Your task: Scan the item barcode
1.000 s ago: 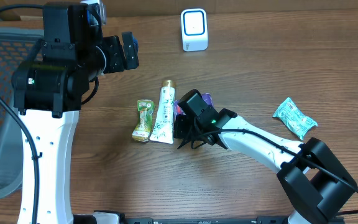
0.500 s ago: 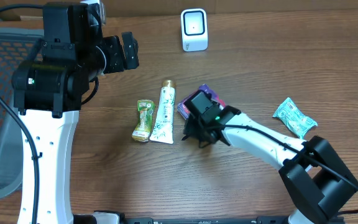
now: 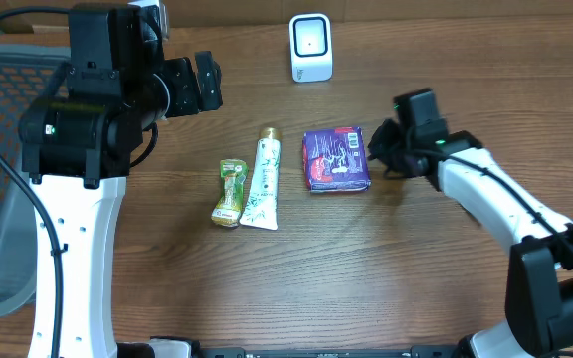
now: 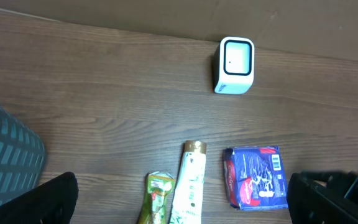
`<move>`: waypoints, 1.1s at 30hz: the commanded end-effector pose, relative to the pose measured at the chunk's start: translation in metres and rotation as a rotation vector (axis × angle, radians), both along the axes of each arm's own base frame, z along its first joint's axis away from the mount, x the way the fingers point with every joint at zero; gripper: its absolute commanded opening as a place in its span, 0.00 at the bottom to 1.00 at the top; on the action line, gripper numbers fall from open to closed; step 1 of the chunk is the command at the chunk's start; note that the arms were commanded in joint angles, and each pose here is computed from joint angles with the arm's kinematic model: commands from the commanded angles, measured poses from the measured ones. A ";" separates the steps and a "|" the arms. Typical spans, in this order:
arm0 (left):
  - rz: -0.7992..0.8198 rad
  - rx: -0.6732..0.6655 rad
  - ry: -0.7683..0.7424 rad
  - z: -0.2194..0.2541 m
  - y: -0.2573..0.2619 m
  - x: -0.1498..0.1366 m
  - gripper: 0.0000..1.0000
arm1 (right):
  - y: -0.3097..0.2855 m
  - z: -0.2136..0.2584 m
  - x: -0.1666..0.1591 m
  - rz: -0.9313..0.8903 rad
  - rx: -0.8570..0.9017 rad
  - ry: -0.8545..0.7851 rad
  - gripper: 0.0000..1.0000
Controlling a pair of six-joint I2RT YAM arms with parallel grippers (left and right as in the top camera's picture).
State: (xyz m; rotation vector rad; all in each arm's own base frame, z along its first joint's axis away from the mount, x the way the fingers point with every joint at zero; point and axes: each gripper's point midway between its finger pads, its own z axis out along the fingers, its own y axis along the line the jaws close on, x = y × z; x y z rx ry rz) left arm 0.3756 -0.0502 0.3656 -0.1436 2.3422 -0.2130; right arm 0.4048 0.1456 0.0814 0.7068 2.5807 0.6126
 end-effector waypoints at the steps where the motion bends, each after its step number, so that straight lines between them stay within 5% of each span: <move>1: -0.008 0.015 -0.008 0.002 0.000 0.001 1.00 | 0.052 0.045 -0.004 0.294 0.263 -0.109 0.52; 3: -0.008 0.015 -0.008 0.002 0.000 0.001 1.00 | 0.076 0.058 -0.012 0.389 0.333 -0.136 0.60; 7: -0.008 0.015 -0.008 0.002 0.000 0.001 1.00 | 0.114 0.048 -0.033 0.455 0.280 -0.123 0.54; 13: -0.008 0.015 -0.008 0.002 0.000 0.001 1.00 | 0.145 0.002 -0.052 0.351 0.135 -0.029 0.06; 21: -0.008 0.015 -0.008 0.002 0.000 0.001 1.00 | 0.135 -0.039 -0.055 0.267 0.018 0.038 0.04; 33: -0.008 0.015 -0.008 0.002 0.000 0.001 1.00 | 0.030 -0.010 -0.036 0.168 -0.105 0.086 0.04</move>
